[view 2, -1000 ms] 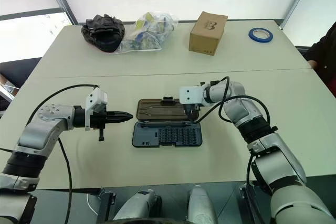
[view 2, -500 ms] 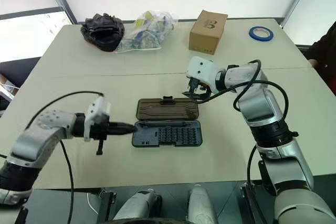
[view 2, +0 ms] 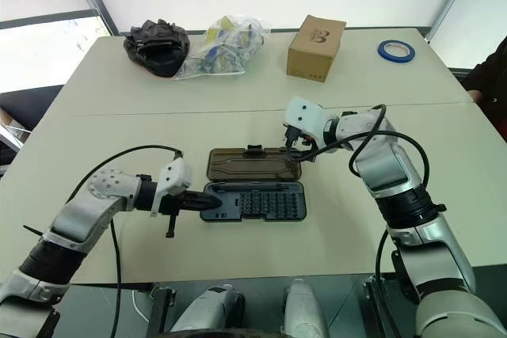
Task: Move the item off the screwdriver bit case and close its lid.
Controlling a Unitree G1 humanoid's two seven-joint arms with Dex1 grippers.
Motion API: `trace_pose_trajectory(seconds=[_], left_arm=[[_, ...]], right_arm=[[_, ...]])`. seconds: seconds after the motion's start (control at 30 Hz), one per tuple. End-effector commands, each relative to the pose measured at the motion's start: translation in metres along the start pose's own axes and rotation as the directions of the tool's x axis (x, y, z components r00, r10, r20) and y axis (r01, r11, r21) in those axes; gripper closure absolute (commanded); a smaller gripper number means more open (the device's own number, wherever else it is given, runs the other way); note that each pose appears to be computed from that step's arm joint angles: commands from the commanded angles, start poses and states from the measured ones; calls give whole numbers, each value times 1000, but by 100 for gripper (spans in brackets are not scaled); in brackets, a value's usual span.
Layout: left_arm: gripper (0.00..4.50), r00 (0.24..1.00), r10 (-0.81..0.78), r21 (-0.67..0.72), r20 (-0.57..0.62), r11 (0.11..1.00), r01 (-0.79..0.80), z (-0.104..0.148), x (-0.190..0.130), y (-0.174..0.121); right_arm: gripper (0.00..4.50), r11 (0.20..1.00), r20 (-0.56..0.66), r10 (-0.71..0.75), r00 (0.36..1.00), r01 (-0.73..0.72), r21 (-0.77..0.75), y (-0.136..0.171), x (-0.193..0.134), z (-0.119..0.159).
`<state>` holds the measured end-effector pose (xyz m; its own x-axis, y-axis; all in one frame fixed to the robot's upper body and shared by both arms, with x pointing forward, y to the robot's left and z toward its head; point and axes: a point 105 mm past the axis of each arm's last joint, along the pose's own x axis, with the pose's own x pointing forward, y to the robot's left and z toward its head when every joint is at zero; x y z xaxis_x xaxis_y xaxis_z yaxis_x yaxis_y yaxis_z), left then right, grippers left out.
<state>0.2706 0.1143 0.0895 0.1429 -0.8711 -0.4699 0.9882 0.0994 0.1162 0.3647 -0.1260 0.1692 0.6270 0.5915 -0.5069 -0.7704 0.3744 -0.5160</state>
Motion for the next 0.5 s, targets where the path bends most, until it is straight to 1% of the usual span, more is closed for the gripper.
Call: trace_pose_trajectory(seconds=[0.03,0.1,0.17,0.27,0.33,0.47,0.5], left_arm=[[450,985,-34,64,-169,997,46,-33,0,-8],[450,980,-27,78,-197,996,43,-41,-1,-6],[450,982,-21,73,-189,997,36,-43,-2,-4],[450,985,-19,57,-170,998,29,-43,-1,-3],[450,987,-16,49,-161,999,24,-43,0,-3],[450,989,1,42,-147,999,5,-42,2,-3],[450,990,6,39,-142,999,-1,-42,2,-4]], right_arm=[[26,999,16,-17,1000,17,-27,-7,0,4],[26,1000,7,-7,1000,7,-21,-10,4,1],[26,1000,-5,11,1000,-11,-19,-11,9,-2],[26,996,-34,72,997,-73,-50,-8,21,-5],[26,995,-46,97,994,-98,-33,-8,32,-7],[26,984,-89,177,980,-176,15,-2,52,-20],[49,980,-100,199,975,-197,31,0,57,-24]])
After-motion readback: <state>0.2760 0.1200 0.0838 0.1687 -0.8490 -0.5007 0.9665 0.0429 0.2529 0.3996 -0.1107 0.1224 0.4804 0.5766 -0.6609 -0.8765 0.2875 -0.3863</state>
